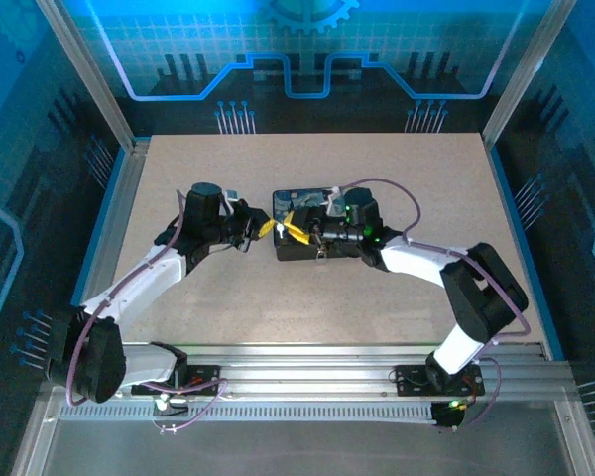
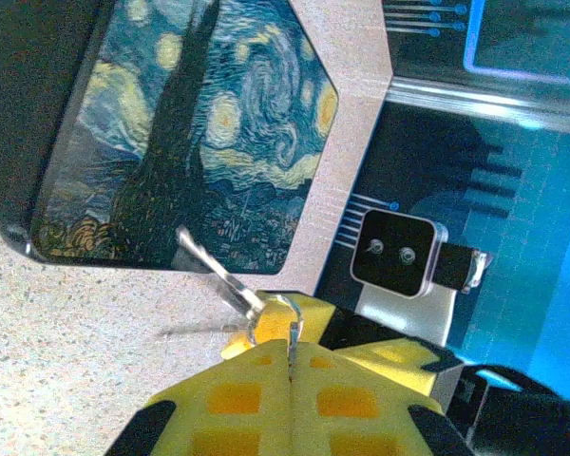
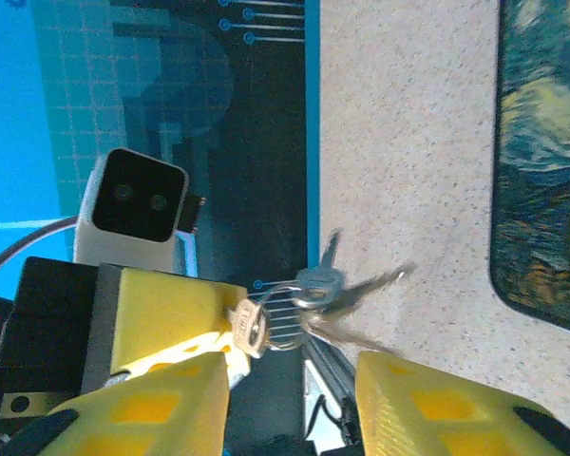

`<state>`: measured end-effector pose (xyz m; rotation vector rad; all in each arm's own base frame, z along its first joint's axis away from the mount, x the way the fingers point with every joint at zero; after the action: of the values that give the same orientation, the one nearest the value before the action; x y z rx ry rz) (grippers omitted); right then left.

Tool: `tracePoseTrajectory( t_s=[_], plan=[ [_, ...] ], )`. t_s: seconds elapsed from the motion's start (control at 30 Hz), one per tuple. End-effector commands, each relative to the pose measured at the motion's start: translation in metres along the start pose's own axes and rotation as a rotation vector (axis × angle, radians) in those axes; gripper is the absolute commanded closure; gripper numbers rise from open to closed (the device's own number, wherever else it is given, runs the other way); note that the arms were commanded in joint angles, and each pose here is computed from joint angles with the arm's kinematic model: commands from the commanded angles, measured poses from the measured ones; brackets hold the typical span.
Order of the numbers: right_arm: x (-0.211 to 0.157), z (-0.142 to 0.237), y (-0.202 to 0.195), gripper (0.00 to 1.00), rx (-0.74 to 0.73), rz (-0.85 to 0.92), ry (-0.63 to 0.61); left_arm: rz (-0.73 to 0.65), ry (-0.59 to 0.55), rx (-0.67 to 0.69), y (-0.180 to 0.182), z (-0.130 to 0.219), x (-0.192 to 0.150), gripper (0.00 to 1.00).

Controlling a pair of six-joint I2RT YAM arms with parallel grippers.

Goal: Unlock the padlock with the key

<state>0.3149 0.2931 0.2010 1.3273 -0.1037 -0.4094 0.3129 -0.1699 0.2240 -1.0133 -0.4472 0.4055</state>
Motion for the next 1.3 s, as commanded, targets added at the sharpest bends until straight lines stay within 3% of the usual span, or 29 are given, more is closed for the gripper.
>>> tracePoseTrajectory(
  t_s=[0.0,0.07,0.23,0.33,0.6,0.77,1.27],
  plan=[
    [0.001,0.024,-0.003,0.56,-0.076,0.102,-0.034,-0.155,0.057,0.010,-0.012,0.008,-0.003,1.00],
    [0.000,0.031,-0.010,0.54,-0.122,0.156,-0.035,-0.225,0.077,0.027,-0.016,0.009,-0.003,1.00],
    [-0.004,0.028,0.024,0.52,0.002,0.383,0.032,-0.311,0.138,0.002,-0.026,0.008,-0.005,1.00],
    [-0.001,0.022,0.029,0.52,0.040,0.431,0.058,-0.316,0.159,-0.039,-0.031,0.005,-0.007,1.00],
    [-0.001,0.011,0.036,0.55,0.120,0.428,0.101,-0.321,0.178,-0.052,-0.033,0.002,-0.010,1.00],
    [-0.008,0.004,0.036,0.64,0.132,0.420,0.121,-0.313,0.180,-0.069,-0.035,0.000,-0.010,1.00],
    [-0.017,-0.005,0.036,0.75,0.172,0.384,0.185,-0.295,0.184,-0.096,-0.034,-0.002,-0.010,1.00]
  ],
)
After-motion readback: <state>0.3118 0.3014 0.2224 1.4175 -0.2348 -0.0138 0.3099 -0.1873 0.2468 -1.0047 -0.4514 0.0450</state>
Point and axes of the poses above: each hand's point on the last joint's axis, 136 mm out from that joint toward the fingers, its own z axis back along the fingers, its own y axis along the line the jaws close on, x = y × z, the point moved 4 cm from there along z, back along the fingers, and after that the axes turned 15 degrees about -z, right-handed, at the moved point
